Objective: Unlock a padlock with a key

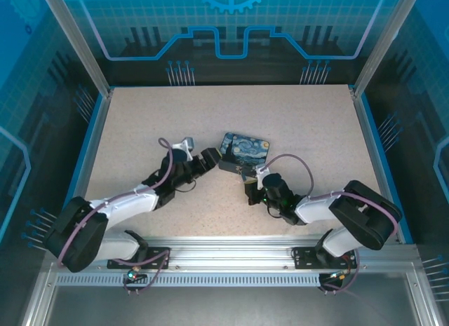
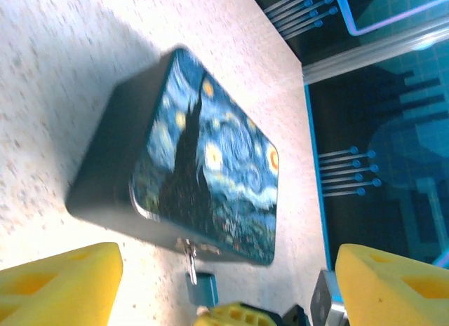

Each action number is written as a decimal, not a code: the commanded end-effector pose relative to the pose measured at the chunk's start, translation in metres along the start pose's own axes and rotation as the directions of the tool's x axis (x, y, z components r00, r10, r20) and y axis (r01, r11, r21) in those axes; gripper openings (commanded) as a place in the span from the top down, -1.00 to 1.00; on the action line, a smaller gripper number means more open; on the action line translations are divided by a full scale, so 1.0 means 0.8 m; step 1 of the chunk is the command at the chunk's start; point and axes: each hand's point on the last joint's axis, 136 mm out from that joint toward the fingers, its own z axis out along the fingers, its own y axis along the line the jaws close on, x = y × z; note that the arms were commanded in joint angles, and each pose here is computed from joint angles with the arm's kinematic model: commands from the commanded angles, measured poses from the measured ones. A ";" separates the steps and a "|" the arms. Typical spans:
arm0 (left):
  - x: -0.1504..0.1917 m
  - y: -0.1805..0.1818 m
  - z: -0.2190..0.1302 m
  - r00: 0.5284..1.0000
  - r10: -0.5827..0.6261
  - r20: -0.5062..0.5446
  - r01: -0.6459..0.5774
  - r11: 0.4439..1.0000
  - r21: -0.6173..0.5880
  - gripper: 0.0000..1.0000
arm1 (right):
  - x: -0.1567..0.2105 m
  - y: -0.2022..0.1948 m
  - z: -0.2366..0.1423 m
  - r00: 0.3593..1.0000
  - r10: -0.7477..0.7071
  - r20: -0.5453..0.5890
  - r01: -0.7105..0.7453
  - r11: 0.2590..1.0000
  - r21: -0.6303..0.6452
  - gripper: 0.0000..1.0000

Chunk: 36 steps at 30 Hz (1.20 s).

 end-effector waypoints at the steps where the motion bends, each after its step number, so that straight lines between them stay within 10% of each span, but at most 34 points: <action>1: 0.002 0.036 0.001 0.984 0.138 -0.114 -0.154 0.977 -0.147 -0.65 | 0.002 0.003 -0.008 0.993 0.116 -0.023 -0.117 0.989 -0.085 1.00; 21: 0.025 0.072 0.095 0.909 0.193 -0.369 -0.273 0.946 -0.177 -0.58 | 0.018 -0.039 -0.010 0.917 0.371 -0.146 -0.384 0.921 -0.073 1.00; 36: 0.046 0.119 0.087 0.880 0.189 -0.436 -0.324 0.910 -0.259 -0.54 | 0.024 -0.056 -0.009 0.891 0.420 -0.176 -0.435 0.898 -0.061 1.00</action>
